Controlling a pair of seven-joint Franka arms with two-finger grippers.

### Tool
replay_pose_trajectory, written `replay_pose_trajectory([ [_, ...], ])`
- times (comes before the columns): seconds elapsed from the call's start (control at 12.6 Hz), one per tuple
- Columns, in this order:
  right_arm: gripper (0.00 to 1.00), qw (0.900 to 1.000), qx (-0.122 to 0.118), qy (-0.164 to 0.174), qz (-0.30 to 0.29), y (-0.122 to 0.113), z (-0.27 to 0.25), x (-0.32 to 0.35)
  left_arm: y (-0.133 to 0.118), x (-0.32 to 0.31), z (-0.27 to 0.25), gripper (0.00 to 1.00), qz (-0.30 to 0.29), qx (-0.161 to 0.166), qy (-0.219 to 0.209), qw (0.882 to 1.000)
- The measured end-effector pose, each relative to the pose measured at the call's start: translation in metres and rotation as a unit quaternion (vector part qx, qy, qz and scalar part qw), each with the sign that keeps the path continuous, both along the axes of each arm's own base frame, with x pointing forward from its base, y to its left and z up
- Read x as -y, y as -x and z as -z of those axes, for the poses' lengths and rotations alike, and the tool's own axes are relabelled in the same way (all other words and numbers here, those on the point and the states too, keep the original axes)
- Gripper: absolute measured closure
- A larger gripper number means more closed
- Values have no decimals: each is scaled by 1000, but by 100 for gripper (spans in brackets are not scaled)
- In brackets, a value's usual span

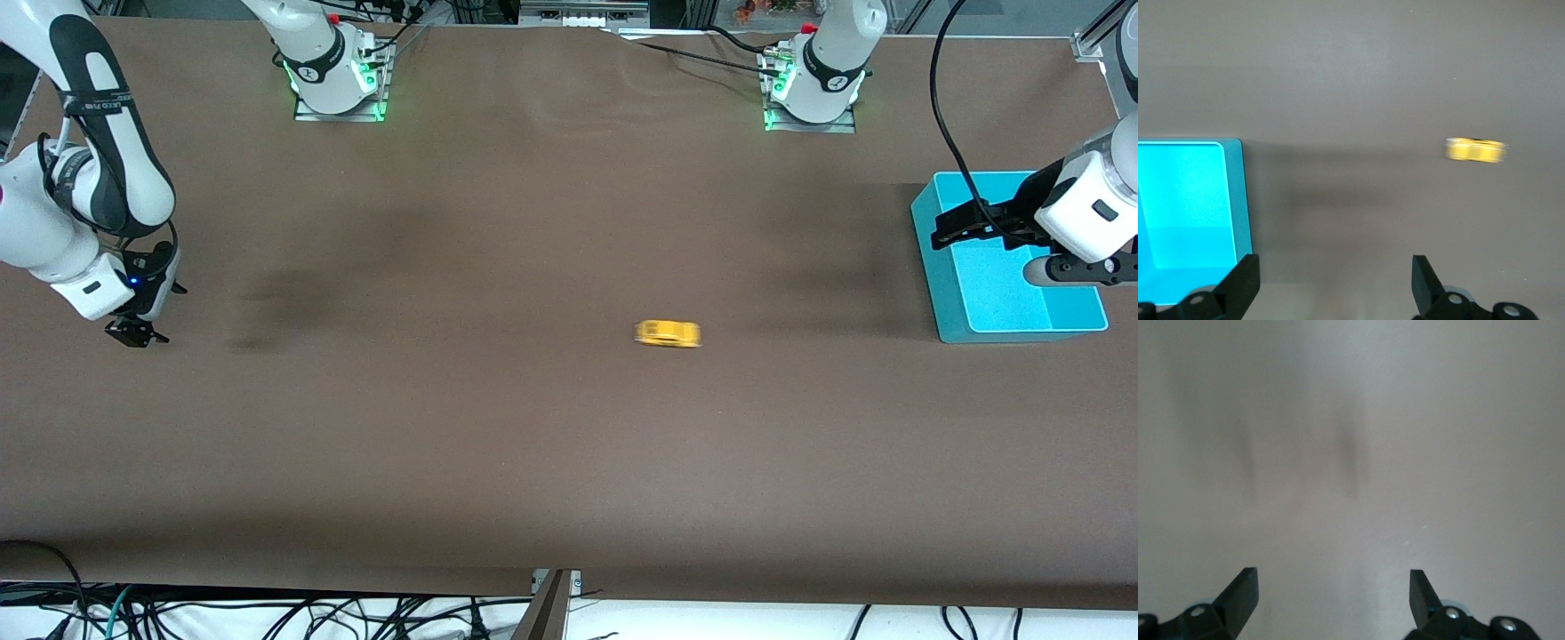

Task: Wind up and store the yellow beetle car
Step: 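Swing the right gripper and release the car toward the cyan bin, then lower the left gripper onto the car while the right gripper withdraws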

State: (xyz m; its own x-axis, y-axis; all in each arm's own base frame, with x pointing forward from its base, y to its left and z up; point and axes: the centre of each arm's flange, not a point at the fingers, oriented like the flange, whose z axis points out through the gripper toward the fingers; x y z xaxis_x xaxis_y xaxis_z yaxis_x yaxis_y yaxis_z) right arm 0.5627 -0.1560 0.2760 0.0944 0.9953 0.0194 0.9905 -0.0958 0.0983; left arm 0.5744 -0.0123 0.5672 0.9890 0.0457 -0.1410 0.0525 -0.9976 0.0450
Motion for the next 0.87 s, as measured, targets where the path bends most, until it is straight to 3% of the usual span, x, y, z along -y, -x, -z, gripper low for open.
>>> replay_pose_trajectory([
  [0.4, 0, 993, -8, -26, 117, -29, -39, -17, -3, 0, 17, 0, 0, -10, 0, 1000],
  [0.87, 0, 977, -22, -41, 210, -46, -68, -27, -6, -14, 102, 0, -10, -1, -1, 1000],
])
